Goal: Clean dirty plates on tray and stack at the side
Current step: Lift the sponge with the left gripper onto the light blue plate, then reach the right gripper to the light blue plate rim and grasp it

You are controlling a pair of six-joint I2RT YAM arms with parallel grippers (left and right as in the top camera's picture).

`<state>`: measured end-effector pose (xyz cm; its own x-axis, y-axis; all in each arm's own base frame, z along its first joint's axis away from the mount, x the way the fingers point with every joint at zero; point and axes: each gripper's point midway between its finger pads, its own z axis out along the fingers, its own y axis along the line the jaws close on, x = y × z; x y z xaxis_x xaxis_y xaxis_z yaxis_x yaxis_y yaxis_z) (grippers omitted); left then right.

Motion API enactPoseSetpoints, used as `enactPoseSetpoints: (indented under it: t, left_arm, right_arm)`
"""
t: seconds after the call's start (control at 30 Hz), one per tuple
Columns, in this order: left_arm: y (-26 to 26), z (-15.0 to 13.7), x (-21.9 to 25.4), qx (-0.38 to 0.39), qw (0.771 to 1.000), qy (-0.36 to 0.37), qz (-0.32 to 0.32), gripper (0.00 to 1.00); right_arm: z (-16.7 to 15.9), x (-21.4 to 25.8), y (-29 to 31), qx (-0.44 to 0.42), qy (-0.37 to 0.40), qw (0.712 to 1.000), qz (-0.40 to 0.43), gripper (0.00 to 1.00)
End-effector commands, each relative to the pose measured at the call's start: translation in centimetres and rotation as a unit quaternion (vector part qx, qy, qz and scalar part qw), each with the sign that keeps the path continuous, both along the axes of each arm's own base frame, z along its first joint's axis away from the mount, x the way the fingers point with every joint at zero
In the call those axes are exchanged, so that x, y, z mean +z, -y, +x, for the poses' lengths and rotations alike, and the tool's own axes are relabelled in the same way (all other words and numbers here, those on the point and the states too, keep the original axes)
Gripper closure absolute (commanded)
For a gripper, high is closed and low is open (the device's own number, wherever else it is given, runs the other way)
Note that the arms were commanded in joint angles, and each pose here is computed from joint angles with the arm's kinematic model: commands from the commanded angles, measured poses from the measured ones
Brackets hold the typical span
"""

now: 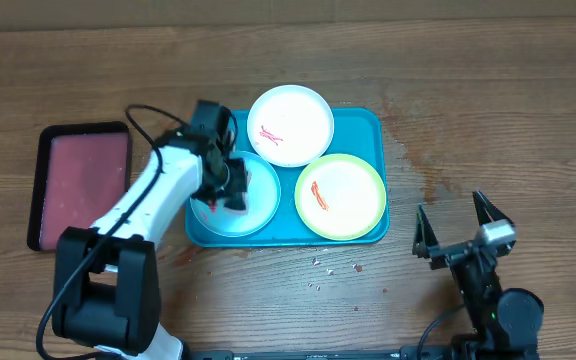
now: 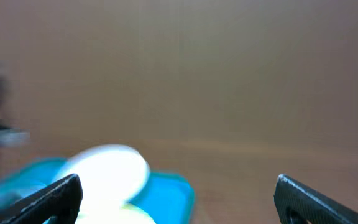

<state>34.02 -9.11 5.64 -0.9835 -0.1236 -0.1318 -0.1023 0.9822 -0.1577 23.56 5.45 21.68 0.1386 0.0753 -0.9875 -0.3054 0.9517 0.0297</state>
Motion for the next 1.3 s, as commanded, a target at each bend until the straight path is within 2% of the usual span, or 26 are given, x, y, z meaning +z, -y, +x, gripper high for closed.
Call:
enactPoseSetpoints:
  t: [0.0, 0.03, 0.1, 0.17, 0.2, 0.33, 0.47, 0.5, 0.53, 0.6, 0.63, 0.7, 0.73, 0.8, 0.83, 0.9, 1.0, 1.1, 1.23, 1.27]
  left_arm:
    - [-0.9, 3.8, 6.0, 0.021, 0.997, 0.067, -0.021, 0.8]
    - [-1.0, 4.2, 7.2, 0.025, 0.996, 0.074, -0.029, 0.76]
    - [-1.4, 4.9, 8.9, 0.032, 0.995, 0.086, -0.04, 0.59]
    - [-1.9, 5.4, 9.8, 0.039, 0.994, 0.095, -0.041, 0.45]
    - [-2.1, 5.5, 9.9, 0.041, 0.994, 0.096, -0.041, 0.42]
    - [-2.3, 5.3, 9.7, 0.044, 0.994, 0.09, -0.038, 0.37]
    - [-2.3, 5.3, 9.6, 0.043, 0.994, 0.088, -0.038, 0.29]
    - [-2.3, 5.3, 9.6, 0.043, 0.994, 0.088, -0.038, 0.26]
    - [-2.3, 5.3, 9.6, 0.043, 0.994, 0.088, -0.038, 0.23]
    - [-2.2, 5.3, 9.6, 0.043, 0.994, 0.088, -0.038, 0.2]
    - [-2.2, 5.3, 9.6, 0.043, 0.994, 0.088, -0.038, 0.18]
    - [-2.3, 5.2, 9.6, 0.043, 0.995, 0.085, -0.038, 0.17]
    - [-2.3, 5.1, 9.5, 0.043, 0.995, 0.084, -0.037, 0.17]
    - [-2.3, 4.9, 9.5, 0.044, 0.995, 0.08, -0.037, 0.17]
    - [-2.3, 4.8, 9.5, 0.044, 0.995, 0.079, -0.036, 0.17]
    - [-2.3, 4.7, 9.4, 0.044, 0.996, 0.076, -0.036, 0.15]
    - [-2.3, 4.6, 9.4, 0.044, 0.996, 0.073, -0.036, 0.05]
    - [-2.3, 4.6, 9.4, 0.044, 0.996, 0.074, -0.036, 0.02]
    - [-2.3, 4.6, 9.4, 0.044, 0.996, 0.074, -0.036, 0.02]
    - [-2.3, 4.6, 9.4, 0.044, 0.996, 0.074, -0.036, 0.02]
  right_arm:
    - [-2.6, 3.2, -3.7, 0.123, 0.074, 0.99, -0.003, 0.0]
    - [-3.2, 4.5, -3.9, 0.13, 0.099, 0.986, -0.004, 0.0]
    - [-4.5, 7.8, -3.8, 0.133, 0.141, 0.981, 0.006, 0.0]
    - [-5.4, 10.6, -3.6, 0.128, 0.154, 0.98, 0.006, 0.0]
    - [-5.5, 11.6, -3.5, 0.122, 0.148, 0.981, 0.003, 0.0]
    - [-4.4, 14.8, -2.7, 0.087, 0.032, 0.995, -0.02, 0.0]
    - [-1.9, 16.6, -3.4, 0.107, -0.109, 0.988, -0.026, 0.0]
    - [-1.5, 17.0, -4.2, 0.134, -0.135, 0.981, -0.025, 0.0]
    - [-1.1, 17.8, -6.6, 0.219, -0.186, 0.958, -0.006, 0.0]
    - [-1.4, 18.2, -8.9, 0.309, -0.239, 0.92, 0.035, 0.0]
    - [-1.4, 18.4, -10.0, 0.356, -0.259, 0.896, 0.052, 0.0]
    - [-0.4, 19.2, -11.2, 0.42, -0.256, 0.868, 0.066, 0.0]
    - [0.8, 19.1, -11.5, 0.432, -0.273, 0.855, 0.09, 0.05]
    - [3.1, 18.1, -11.9, 0.425, -0.308, 0.842, 0.122, 0.23]
    - [4.7, 16.9, -12.2, 0.405, -0.336, 0.839, 0.14, 0.27]
    - [7.8, 13.4, -12.5, 0.332, -0.396, 0.84, 0.165, 0.28]
    - [10.5, 7.7, -13.4, 0.227, -0.476, 0.834, 0.163, 0.28]
    - [10.7, 2.0, -15.5, 0.176, -0.573, 0.792, 0.117, 0.28]
    - [11.2, -2.1, -17.9, 0.154, -0.64, 0.751, 0.054, 0.3]
    - [11.7, -2.8, -18.8, 0.157, -0.645, 0.747, 0.049, 0.24]
